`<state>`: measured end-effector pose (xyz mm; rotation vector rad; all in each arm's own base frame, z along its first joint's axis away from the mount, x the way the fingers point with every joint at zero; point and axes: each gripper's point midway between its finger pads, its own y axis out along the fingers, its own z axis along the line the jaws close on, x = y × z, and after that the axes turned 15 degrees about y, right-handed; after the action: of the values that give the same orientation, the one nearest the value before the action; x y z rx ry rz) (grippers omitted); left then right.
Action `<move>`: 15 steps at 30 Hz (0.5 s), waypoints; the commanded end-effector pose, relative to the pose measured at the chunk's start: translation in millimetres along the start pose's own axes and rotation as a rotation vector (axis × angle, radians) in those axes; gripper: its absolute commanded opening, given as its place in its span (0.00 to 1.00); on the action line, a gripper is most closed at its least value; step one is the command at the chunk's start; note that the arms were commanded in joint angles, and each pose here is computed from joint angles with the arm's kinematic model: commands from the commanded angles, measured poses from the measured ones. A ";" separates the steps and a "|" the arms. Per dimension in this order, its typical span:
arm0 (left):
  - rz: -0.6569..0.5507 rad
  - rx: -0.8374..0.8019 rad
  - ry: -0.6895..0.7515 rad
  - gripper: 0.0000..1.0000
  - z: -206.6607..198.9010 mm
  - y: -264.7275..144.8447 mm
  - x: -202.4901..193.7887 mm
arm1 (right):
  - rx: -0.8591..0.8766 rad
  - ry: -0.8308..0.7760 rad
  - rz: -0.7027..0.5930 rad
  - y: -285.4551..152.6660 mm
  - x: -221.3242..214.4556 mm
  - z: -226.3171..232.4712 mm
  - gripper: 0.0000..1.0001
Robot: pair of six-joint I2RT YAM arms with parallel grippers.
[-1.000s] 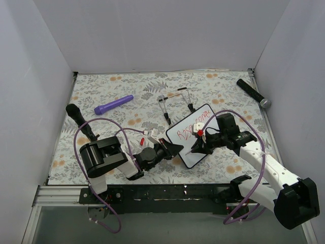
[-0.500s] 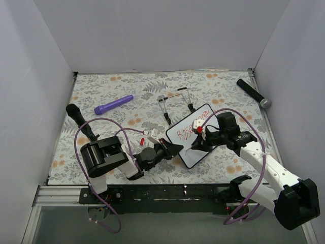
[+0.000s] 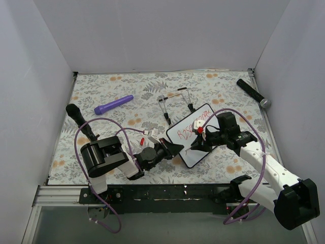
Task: Write a sentence on the whiteboard
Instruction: Write on the whiteboard with the whiteboard.
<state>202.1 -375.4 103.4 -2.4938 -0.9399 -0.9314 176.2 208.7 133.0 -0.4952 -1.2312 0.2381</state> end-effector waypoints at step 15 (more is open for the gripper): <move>-0.165 -0.164 -0.034 0.00 -46.8 0.5 45.1 | 0.092 -0.037 0.061 3.3 -15.5 13.8 0.01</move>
<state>202.1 -375.1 102.3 -2.4868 -0.9357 -0.9376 163.5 208.8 125.1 -0.4512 -1.2342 0.3120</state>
